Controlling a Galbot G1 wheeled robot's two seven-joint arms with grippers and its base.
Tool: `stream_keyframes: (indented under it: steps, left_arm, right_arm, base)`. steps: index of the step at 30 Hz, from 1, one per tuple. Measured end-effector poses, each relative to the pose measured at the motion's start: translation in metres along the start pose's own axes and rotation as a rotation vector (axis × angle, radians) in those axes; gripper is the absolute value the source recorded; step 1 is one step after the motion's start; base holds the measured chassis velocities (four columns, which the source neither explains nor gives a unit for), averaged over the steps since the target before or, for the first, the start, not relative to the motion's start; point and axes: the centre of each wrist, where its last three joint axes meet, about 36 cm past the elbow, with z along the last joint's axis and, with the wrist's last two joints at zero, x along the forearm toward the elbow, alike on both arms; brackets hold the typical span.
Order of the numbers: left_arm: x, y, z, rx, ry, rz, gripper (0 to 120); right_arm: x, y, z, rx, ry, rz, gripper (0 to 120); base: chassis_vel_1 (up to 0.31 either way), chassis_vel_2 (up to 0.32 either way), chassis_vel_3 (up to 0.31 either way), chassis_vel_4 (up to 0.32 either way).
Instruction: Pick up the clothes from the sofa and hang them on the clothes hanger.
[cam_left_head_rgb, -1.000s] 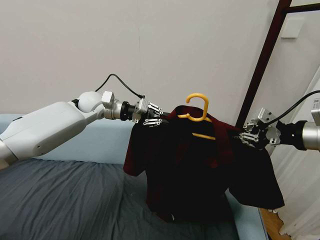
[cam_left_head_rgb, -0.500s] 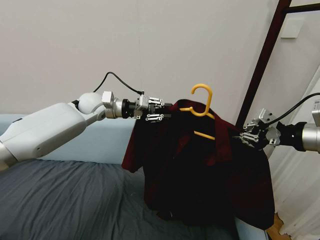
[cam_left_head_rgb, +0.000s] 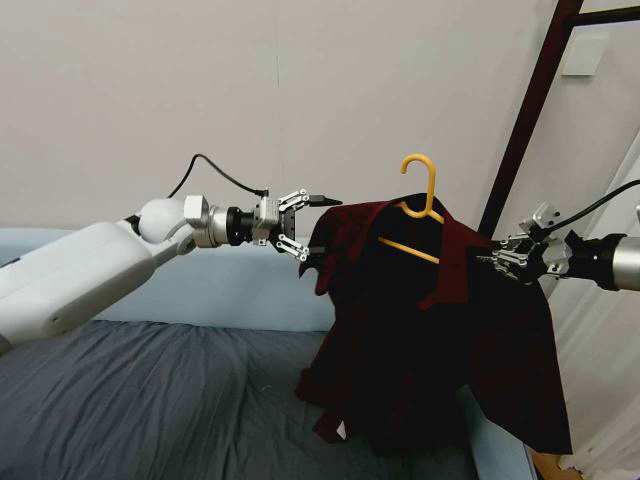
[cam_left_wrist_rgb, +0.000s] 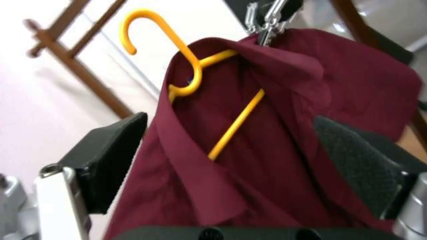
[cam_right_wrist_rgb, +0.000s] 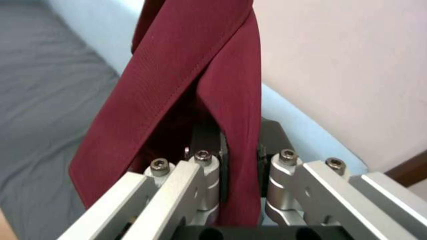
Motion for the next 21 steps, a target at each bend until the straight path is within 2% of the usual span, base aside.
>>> stream_keyframes:
  steps: [4, 5, 8, 9, 11, 13, 18, 21]
  left_arm:
    - [0.003, -0.038, 0.003, 0.069, 0.013, -0.175, 100]
    - [0.003, -0.038, 0.003, 0.069, 0.013, -0.175, 100]
    - [-0.012, -0.070, 0.002, 0.136, 0.034, -0.370, 100]
    - [-0.012, -0.070, 0.002, 0.136, 0.034, -0.370, 100]
    - [-0.027, -0.086, -0.001, 0.179, 0.060, -0.489, 100]
    - [-0.043, -0.096, -0.005, 0.222, 0.072, -0.565, 100]
    - [-0.065, -0.104, -0.008, 0.271, 0.087, -0.622, 100]
    - [-0.072, -0.109, -0.008, 0.287, 0.097, -0.623, 100]
  right_arm:
    - [0.003, 0.000, -0.007, -0.075, -0.033, 0.026, 8]
    - [0.003, 0.000, -0.007, -0.075, -0.033, 0.026, 8]
    - [0.006, 0.005, -0.015, -0.130, -0.061, 0.032, 8]
    - [0.006, 0.005, -0.015, -0.130, -0.061, 0.032, 8]
    - [0.007, 0.009, -0.018, -0.139, -0.063, 0.034, 8]
    - [0.008, 0.015, -0.022, -0.180, -0.047, 0.039, 8]
    - [0.009, 0.021, -0.025, -0.223, -0.031, 0.047, 8]
    - [0.009, 0.022, -0.025, -0.224, -0.031, 0.046, 8]
  base:
    - [0.000, 0.000, 0.000, 0.000]
    - [0.000, 0.000, 0.000, 0.000]
    - [0.000, 0.000, 0.000, 0.000]
    - [0.000, 0.000, 0.000, 0.000]
    - [0.000, 0.000, 0.000, 0.000]
    - [0.000, 0.000, 0.000, 0.000]
    - [0.000, 0.000, 0.000, 0.000]
    - [0.000, 0.000, 0.000, 0.000]
